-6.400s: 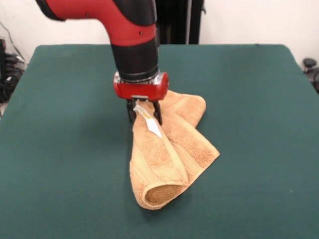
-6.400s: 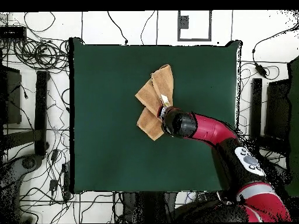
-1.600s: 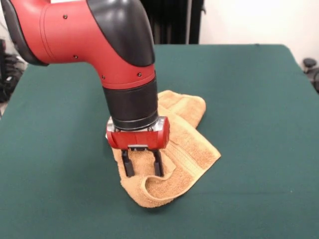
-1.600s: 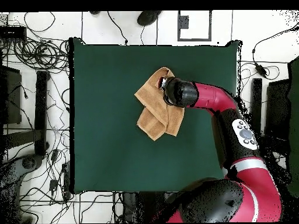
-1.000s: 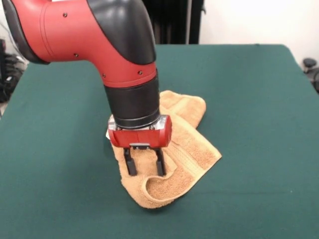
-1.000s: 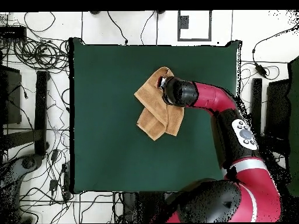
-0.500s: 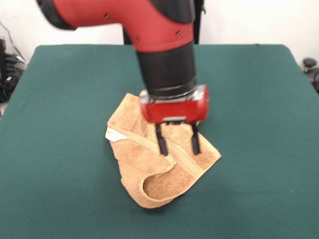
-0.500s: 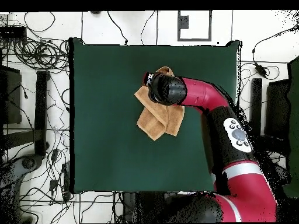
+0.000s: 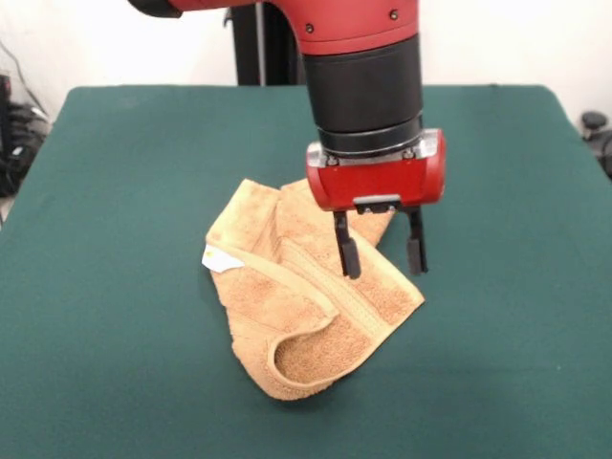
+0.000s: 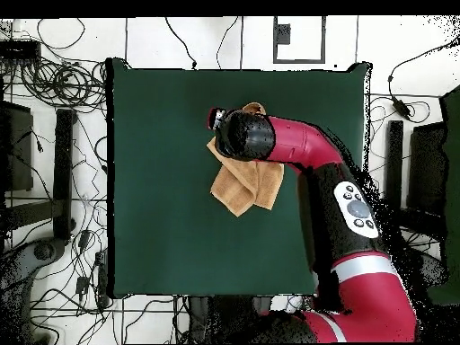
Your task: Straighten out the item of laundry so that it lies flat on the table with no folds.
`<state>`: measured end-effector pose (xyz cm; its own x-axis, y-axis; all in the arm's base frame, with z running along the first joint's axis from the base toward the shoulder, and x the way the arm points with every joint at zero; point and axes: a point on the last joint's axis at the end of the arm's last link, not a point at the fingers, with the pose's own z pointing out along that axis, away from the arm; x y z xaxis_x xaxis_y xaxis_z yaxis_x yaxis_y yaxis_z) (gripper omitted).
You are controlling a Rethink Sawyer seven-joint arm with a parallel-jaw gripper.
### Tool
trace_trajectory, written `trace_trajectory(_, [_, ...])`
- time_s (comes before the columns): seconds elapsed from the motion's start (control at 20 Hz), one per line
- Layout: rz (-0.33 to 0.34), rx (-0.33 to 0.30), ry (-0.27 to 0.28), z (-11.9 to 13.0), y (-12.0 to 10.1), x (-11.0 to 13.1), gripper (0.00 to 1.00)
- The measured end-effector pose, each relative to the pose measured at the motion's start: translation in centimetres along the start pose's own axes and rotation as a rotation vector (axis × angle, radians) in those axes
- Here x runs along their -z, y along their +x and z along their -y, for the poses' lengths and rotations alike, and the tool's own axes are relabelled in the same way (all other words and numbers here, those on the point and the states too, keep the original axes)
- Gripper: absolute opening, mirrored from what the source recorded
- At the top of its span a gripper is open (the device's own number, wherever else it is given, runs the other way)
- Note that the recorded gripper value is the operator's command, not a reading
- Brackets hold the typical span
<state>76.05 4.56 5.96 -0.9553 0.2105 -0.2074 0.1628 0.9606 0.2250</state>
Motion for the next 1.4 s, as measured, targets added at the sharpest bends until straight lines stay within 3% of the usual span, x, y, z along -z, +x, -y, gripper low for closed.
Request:
trace_trajectory(0.55, [-0.031, -0.007, 0.032, 1.1, 1.4, -1.4, 1.0])
trace_trajectory(1.1, [-0.118, -0.028, 0.083, 4.4, 5.7, -6.0, 1.0])
trace_trajectory(1.4, [-0.133, -0.036, 0.083, 4.8, 6.4, -7.2, 1.0])
